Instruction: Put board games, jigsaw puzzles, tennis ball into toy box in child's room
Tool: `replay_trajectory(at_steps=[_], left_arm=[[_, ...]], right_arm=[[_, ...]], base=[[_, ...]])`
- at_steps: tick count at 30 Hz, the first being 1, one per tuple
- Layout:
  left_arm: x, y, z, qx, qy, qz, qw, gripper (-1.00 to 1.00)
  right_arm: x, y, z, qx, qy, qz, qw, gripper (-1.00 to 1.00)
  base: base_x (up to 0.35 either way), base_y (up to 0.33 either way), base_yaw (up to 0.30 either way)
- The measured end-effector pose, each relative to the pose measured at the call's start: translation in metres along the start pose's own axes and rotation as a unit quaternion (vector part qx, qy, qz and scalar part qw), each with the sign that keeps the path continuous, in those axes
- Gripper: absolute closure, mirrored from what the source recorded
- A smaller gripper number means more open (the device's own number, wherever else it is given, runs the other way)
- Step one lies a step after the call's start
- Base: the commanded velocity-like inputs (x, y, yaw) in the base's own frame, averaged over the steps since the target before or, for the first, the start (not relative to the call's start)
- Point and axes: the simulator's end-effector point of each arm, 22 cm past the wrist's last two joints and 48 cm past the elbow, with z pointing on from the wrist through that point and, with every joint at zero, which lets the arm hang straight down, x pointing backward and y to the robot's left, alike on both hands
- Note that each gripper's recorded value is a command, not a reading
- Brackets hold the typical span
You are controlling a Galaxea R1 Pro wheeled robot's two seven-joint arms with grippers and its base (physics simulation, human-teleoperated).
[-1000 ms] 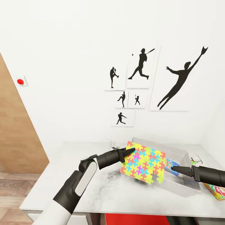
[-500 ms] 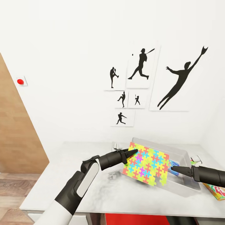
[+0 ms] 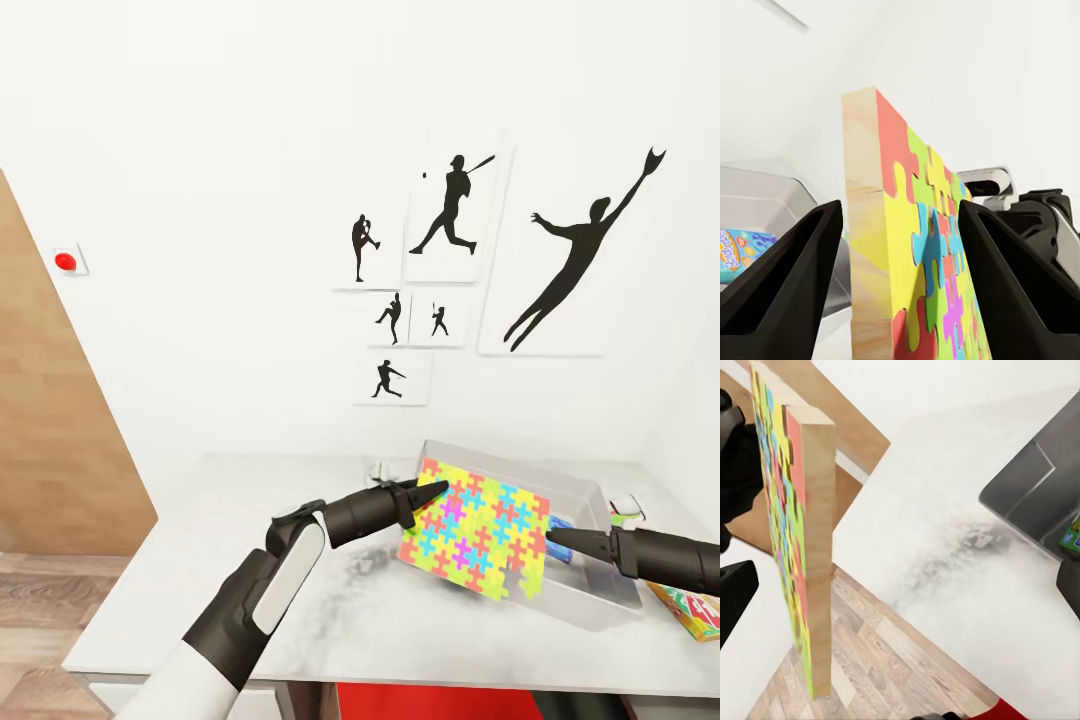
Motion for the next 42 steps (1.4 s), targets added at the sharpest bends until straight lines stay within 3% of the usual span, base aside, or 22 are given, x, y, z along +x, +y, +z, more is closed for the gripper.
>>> replay_trajectory(at_steps=[9, 21, 42], left_arm=[[0.006, 0.000, 0.004, -0.002, 0.004, 0.003, 1.0000, 1.00], [0.004, 0.017, 0.006, -0.040, -0.007, 0.006, 0.9992, 1.00], [0.003, 0.017, 0.007, -0.041, -0.011, 0.004, 0.9991, 1.00]], right_arm=[[0.001, 0.007, 0.004, -0.014, 0.004, -0.001, 0.9999, -1.00], [0.008, 0.018, 0.019, -0.038, 0.014, 0.001, 0.9992, -1.00], [0.015, 0.026, 0.034, -0.056, 0.025, 0.003, 0.9981, -1.00]], base=[[0.000, 0.000, 0.000], [0.000, 0.000, 0.000], [0.000, 0.000, 0.000]])
